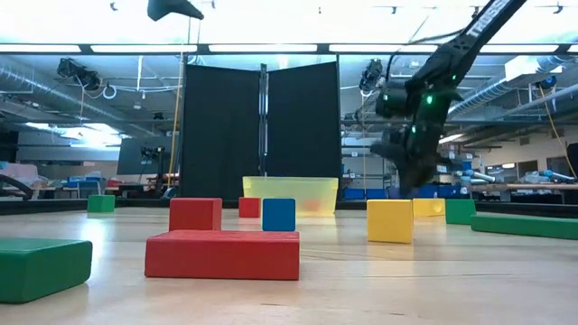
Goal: Sort blocks by size
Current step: Put the violet rectangular block into the blue bin
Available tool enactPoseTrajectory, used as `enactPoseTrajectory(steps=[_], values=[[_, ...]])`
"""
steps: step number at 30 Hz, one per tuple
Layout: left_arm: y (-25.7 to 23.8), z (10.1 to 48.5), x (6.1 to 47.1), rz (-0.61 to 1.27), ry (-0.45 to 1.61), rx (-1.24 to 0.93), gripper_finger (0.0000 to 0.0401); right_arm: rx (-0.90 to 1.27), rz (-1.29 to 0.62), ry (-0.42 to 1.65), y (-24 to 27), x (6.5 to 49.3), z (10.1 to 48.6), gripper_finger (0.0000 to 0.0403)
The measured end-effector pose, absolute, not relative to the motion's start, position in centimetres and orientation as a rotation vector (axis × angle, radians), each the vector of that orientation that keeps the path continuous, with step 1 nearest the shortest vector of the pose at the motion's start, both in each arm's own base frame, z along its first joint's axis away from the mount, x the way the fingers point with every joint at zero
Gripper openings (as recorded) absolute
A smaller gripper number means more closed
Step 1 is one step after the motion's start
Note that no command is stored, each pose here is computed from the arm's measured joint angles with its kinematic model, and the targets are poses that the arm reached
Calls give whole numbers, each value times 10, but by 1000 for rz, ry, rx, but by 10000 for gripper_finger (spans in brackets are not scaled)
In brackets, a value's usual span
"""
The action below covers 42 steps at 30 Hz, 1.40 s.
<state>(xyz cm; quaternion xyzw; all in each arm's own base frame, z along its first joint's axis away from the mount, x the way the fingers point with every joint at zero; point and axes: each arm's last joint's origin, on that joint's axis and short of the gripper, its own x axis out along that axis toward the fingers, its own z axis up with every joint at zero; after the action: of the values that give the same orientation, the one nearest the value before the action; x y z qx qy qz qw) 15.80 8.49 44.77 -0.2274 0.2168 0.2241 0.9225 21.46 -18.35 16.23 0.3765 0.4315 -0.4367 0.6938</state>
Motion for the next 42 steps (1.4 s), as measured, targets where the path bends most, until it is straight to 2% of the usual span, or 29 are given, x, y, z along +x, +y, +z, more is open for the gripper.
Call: enactPoseTrajectory(steps=[3,8,12,18,23,26,35,42], values=[[80,449,152,488,436,-489,289,802,-862,838,-172,224,187,68],[79,445,147,630,437,-641,289,665,-565,630,-139,249,225,68],[80,445,146,696,404,-702,289,622,-376,576,-111,273,229,68],[77,447,150,669,380,-701,289,592,-119,478,-60,312,226,68],[75,455,151,565,322,-643,289,603,52,332,-16,339,233,68],[73,456,151,486,351,-598,289,593,130,313,11,363,242,68],[66,457,150,251,389,-560,289,612,178,382,82,462,240,68],[54,469,122,154,309,-523,289,603,302,477,129,513,230,68]])
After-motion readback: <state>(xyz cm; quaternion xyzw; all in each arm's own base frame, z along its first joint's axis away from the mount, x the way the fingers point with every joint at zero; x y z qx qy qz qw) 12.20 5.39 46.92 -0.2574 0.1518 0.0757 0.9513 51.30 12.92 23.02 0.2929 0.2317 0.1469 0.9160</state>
